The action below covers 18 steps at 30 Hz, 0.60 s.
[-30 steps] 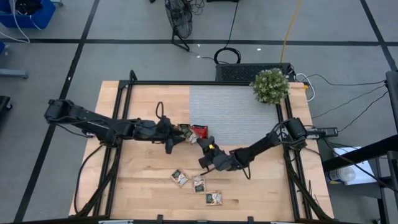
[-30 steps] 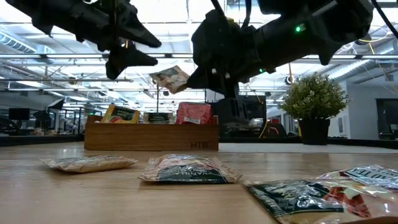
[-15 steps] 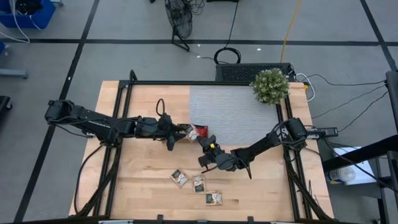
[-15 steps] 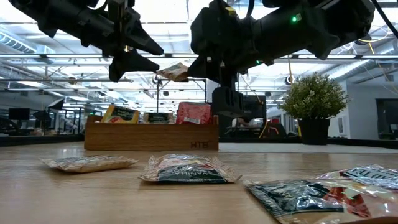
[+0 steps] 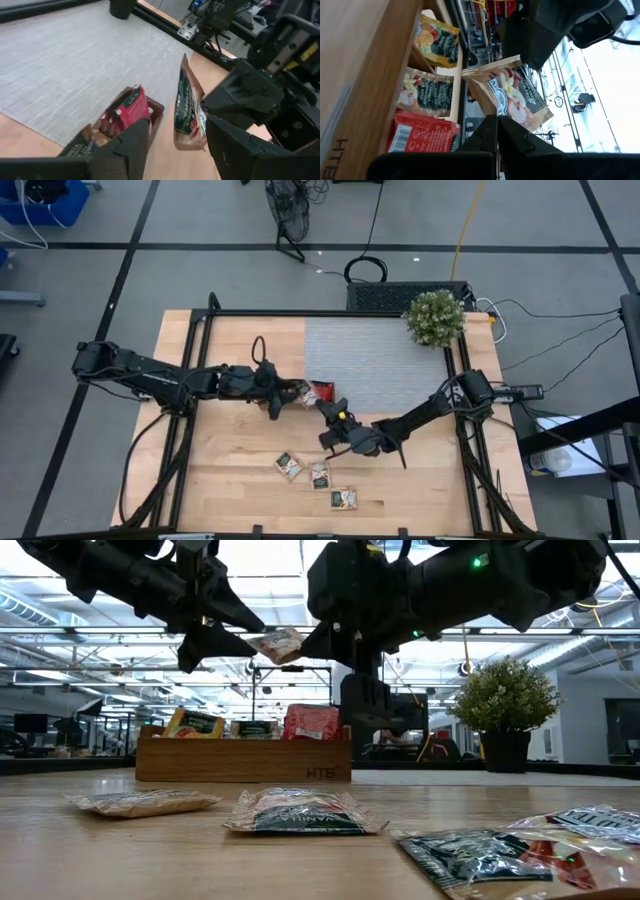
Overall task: Pick & Place Tea
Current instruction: Put the brown tea bag into the middle section of the wooden organizer
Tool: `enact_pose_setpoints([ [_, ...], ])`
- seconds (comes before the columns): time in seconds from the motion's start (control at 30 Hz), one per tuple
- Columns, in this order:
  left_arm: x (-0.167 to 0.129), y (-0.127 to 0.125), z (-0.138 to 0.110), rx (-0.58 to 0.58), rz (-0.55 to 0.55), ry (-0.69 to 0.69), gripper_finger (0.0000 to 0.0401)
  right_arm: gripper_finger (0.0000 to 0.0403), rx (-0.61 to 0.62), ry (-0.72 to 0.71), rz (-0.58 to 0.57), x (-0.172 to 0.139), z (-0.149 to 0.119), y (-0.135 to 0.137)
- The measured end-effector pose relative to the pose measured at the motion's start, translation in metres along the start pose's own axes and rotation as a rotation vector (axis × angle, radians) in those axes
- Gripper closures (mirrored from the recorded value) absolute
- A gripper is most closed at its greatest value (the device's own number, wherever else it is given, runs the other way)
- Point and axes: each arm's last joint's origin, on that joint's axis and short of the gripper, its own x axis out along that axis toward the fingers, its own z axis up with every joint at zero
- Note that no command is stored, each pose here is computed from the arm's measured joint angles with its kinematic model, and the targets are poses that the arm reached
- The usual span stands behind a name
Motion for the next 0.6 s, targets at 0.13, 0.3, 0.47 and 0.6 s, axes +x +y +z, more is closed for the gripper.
enact_pose_setpoints([
  [0.13, 0.0000, -0.0008, -0.0004, -0.024, -0.027, 0.016, 0.0206, 0.0403, 0.029, -0.009, -0.021, 0.0004, 0.0009, -0.0041],
  [0.3, 0.0000, -0.0010, -0.0003, -0.022, -0.033, 0.017, 0.0243, 0.0403, 0.031, -0.036, -0.016, 0.0006, 0.0017, -0.0043],
  [0.47, 0.0001, -0.0020, 0.0030, 0.013, -0.054, -0.013, 0.0338, 0.0403, 0.044, -0.059, -0.006, 0.0005, 0.0023, -0.0035],
  [0.6, -0.0001, -0.0037, 0.0046, 0.078, -0.085, -0.024, 0.0391, 0.0403, 0.069, -0.059, -0.006, 0.0005, 0.0023, -0.0036],
])
